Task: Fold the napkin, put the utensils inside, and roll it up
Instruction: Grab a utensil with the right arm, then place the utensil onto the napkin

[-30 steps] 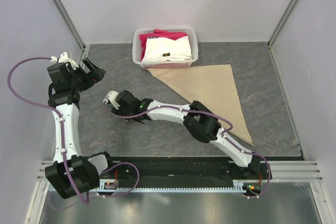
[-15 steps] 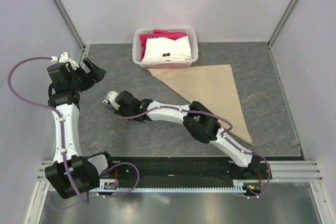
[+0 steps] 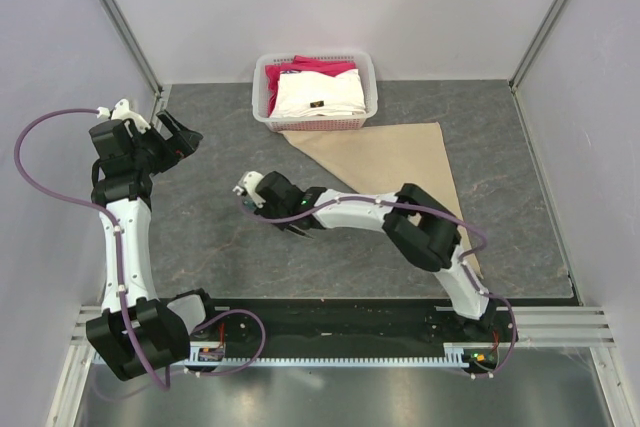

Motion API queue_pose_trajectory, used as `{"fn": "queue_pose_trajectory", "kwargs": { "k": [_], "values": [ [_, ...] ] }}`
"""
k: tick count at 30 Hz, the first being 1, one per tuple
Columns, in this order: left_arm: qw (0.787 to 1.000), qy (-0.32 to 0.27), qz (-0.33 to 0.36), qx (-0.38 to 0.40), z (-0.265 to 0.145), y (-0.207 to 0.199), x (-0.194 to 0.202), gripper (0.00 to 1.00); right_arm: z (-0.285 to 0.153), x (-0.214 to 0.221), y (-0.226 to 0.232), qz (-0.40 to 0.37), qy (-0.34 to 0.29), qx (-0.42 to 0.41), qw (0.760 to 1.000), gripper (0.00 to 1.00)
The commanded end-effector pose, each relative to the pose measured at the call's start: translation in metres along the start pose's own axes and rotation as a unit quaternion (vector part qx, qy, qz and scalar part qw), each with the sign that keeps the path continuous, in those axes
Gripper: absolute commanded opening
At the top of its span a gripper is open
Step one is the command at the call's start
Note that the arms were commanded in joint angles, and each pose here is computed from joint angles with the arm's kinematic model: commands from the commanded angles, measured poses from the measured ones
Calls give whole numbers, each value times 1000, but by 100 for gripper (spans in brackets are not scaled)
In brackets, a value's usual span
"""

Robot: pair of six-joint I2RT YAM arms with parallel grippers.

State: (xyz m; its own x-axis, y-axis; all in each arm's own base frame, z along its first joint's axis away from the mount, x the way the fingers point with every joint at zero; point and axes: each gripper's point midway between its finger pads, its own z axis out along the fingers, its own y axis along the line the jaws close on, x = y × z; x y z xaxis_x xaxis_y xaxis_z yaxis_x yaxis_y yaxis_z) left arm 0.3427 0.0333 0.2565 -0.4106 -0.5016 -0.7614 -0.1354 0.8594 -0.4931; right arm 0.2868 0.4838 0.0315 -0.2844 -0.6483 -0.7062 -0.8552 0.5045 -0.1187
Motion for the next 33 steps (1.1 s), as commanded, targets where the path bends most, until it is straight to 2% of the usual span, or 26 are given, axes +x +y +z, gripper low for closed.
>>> {"fn": "queue_pose_trajectory", "kwargs": {
  "k": [1, 2, 3, 5, 14, 19, 25, 33],
  "values": [
    [999, -28, 17, 26, -9, -15, -18, 99, -56, -17, -32, 15, -31, 32, 999, 0],
    [999, -27, 16, 24, -8, -14, -18, 99, -74, -27, -44, 22, -47, 40, 998, 0],
    [999, -26, 16, 25, -7, -14, -18, 99, -80, -16, -48, 22, -37, 44, 998, 0],
    [999, -22, 14, 27, -5, -14, -16, 99, -104, -19, -68, 24, -48, 60, 997, 0],
    [999, -18, 10, 27, -2, -11, -13, 99, -154, 26, -160, 19, -19, 136, 990, 0],
    [1000, -14, 7, 27, 1, -11, -11, 99, -161, 51, -203, 29, 0, 150, 988, 0],
    [1000, -12, 4, 27, 1, -10, -11, 99, -155, 71, -228, 34, 21, 144, 989, 0],
    [999, -13, 5, 29, 1, -10, -11, 99, -135, 103, -233, 41, 61, 121, 990, 0]
  ]
}}
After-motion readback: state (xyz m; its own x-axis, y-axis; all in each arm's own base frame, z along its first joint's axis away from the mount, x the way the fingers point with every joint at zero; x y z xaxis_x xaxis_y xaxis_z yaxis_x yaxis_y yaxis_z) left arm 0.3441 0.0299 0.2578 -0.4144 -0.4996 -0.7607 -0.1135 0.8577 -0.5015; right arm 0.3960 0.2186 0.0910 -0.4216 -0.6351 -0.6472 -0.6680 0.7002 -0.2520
